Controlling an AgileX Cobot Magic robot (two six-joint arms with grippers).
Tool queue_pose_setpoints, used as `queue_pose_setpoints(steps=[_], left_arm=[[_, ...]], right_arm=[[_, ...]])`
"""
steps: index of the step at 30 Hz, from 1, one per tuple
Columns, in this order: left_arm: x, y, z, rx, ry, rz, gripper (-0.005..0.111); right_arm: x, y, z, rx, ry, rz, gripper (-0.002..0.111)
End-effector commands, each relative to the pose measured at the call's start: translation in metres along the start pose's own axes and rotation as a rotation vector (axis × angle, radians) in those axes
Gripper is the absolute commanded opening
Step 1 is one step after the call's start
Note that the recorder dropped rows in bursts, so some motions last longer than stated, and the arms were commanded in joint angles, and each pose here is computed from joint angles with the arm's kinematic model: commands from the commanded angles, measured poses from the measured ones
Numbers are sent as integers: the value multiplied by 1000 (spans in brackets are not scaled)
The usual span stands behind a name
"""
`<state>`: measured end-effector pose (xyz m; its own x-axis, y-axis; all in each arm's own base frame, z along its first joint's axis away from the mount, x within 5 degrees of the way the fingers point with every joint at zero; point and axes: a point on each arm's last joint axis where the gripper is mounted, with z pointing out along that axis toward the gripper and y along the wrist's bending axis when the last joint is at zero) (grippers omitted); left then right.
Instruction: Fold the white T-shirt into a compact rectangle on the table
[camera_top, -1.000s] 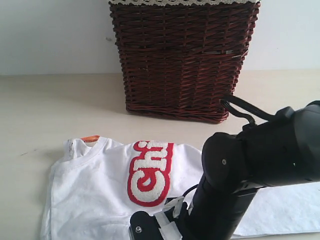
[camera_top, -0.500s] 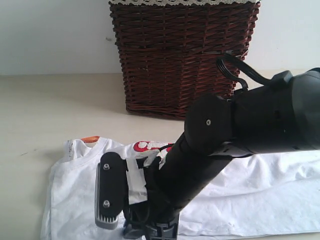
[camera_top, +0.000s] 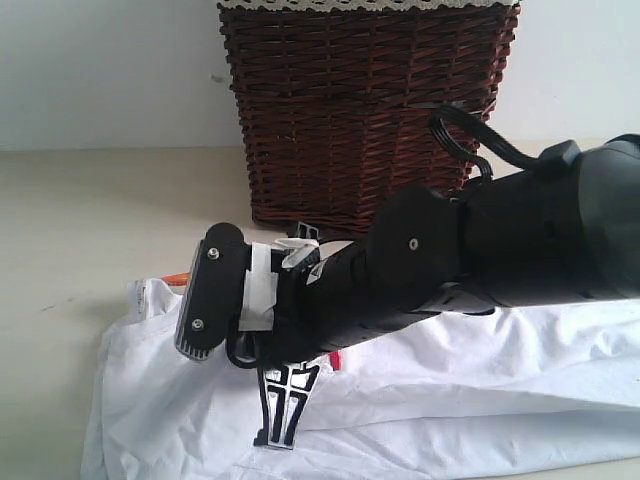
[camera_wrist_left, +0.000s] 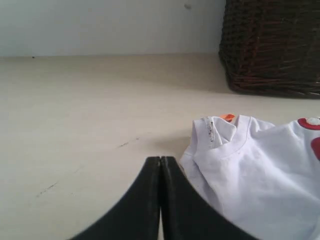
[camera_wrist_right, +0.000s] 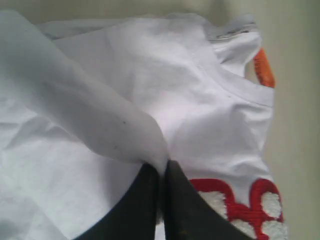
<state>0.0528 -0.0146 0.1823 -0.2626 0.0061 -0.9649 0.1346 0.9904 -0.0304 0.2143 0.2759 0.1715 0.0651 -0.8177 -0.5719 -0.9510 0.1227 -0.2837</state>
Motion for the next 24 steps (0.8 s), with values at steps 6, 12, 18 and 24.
queue_pose_setpoints(steps=[6,12,18,24], left_arm=[[0,1,0,-7,-9,-2,0],[0,1,0,-7,-9,-2,0],[0,1,0,-7,-9,-2,0],[0,1,0,-7,-9,-2,0]], right_arm=[[5,-21,18,235,-23,59,0],[1,-36,14,312,-53,91,0],[10,-46,12,271,-33,178,13],[15,-27,15,50,17,195,44]])
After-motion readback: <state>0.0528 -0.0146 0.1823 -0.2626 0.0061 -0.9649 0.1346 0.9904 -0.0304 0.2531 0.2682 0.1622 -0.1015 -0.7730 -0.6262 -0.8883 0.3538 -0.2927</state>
